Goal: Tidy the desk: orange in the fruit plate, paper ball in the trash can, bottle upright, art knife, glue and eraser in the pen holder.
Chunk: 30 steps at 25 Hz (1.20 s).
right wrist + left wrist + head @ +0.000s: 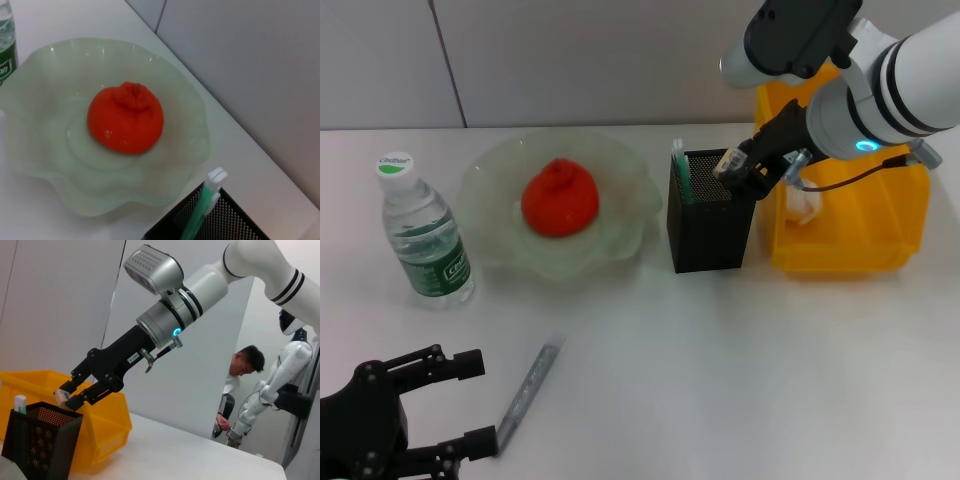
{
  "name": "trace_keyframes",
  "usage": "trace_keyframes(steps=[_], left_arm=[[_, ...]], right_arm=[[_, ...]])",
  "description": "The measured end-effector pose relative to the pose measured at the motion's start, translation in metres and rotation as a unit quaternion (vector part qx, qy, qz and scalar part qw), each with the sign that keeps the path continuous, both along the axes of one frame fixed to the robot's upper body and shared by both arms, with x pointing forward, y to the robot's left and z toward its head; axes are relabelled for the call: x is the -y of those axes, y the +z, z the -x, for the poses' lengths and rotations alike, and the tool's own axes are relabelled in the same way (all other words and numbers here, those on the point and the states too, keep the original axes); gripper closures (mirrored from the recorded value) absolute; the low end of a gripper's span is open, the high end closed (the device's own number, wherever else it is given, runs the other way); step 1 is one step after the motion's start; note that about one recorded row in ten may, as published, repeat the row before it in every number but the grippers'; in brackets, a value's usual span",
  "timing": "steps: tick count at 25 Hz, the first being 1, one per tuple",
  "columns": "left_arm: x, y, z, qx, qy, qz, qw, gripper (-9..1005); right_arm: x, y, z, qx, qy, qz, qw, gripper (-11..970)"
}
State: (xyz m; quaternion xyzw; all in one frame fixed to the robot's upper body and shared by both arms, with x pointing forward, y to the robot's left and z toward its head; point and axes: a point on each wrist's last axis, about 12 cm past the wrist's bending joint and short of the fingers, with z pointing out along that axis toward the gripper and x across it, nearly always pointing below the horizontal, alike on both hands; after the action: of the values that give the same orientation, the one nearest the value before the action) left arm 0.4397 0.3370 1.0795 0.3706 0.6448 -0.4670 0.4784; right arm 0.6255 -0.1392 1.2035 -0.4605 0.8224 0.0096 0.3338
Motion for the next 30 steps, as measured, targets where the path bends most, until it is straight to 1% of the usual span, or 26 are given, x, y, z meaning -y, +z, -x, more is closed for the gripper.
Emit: trace_keyframes(steps=[4, 9, 12, 13, 14, 15, 17, 18, 19, 20, 22, 23, 24, 25, 27, 28, 29, 30], left_arm=[[0.000, 0.000, 0.000, 0.001, 0.001, 0.001, 1.000, 188], [0.000, 0.000, 0.000, 0.001, 0.001, 0.001, 1.000, 188], [-0.001, 0.001, 0.000, 0.001, 0.002, 0.001, 1.000, 188], [-0.001, 0.001, 0.000, 0.001, 0.002, 0.001, 1.000, 188], [-0.002, 0.001, -0.001, 0.001, 0.003, 0.000, 1.000, 188], [-0.004, 0.003, -0.002, 0.001, 0.008, 0.000, 1.000, 188], [-0.006, 0.005, -0.003, 0.000, 0.013, 0.000, 1.000, 188], [-0.011, 0.009, -0.006, -0.003, 0.025, -0.001, 1.000, 188], [-0.013, 0.012, -0.009, -0.007, 0.032, -0.005, 0.999, 188], [-0.013, 0.012, -0.009, -0.007, 0.032, -0.005, 0.999, 188], [-0.016, 0.015, -0.014, -0.021, 0.044, -0.017, 0.999, 188], [-0.016, 0.017, -0.018, -0.030, 0.049, -0.025, 0.998, 188], [-0.016, 0.019, -0.025, -0.048, 0.055, -0.041, 0.997, 188], [-0.016, 0.019, -0.025, -0.048, 0.055, -0.041, 0.997, 188], [-0.014, 0.021, -0.034, -0.066, 0.062, -0.060, 0.994, 188], [-0.013, 0.022, -0.038, -0.072, 0.064, -0.068, 0.993, 188], [-0.011, 0.023, -0.048, -0.087, 0.074, -0.086, 0.990, 188], [-0.011, 0.023, -0.048, -0.087, 0.074, -0.086, 0.990, 188]], right_arm=[[0.000, -0.002, -0.001, 0.001, -0.001, -0.001, 1.000, 546], [-0.001, -0.001, -0.001, 0.003, -0.001, -0.003, 1.000, 323], [-0.001, 0.002, 0.001, 0.003, 0.002, -0.006, 1.000, 305], [-0.001, 0.005, 0.004, 0.001, 0.005, -0.009, 1.000, 299], [-0.001, 0.011, 0.010, -0.009, 0.010, -0.017, 1.000, 293], [-0.001, 0.011, 0.010, -0.009, 0.010, -0.017, 1.000, 287], [0.002, 0.019, 0.018, -0.019, 0.018, -0.030, 0.999, 281], [0.004, 0.023, 0.023, -0.024, 0.024, -0.037, 0.999, 281], [0.009, 0.027, 0.032, -0.043, 0.037, -0.049, 0.997, 281], [0.009, 0.027, 0.032, -0.043, 0.037, -0.049, 0.997, 281], [0.014, 0.029, 0.041, -0.064, 0.052, -0.061, 0.995, 281], [0.018, 0.027, 0.045, -0.076, 0.061, -0.067, 0.993, 281], [0.028, 0.020, 0.053, -0.094, 0.075, -0.083, 0.989, 281], [0.028, 0.020, 0.053, -0.094, 0.075, -0.083, 0.989, 281], [0.038, 0.012, 0.058, -0.101, 0.082, -0.101, 0.986, 281], [0.045, 0.006, 0.061, -0.103, 0.083, -0.115, 0.984, 281], [0.053, 0.001, 0.063, -0.105, 0.084, -0.133, 0.982, 281], [0.060, -0.004, 0.065, -0.106, 0.088, -0.149, 0.979, 281]])
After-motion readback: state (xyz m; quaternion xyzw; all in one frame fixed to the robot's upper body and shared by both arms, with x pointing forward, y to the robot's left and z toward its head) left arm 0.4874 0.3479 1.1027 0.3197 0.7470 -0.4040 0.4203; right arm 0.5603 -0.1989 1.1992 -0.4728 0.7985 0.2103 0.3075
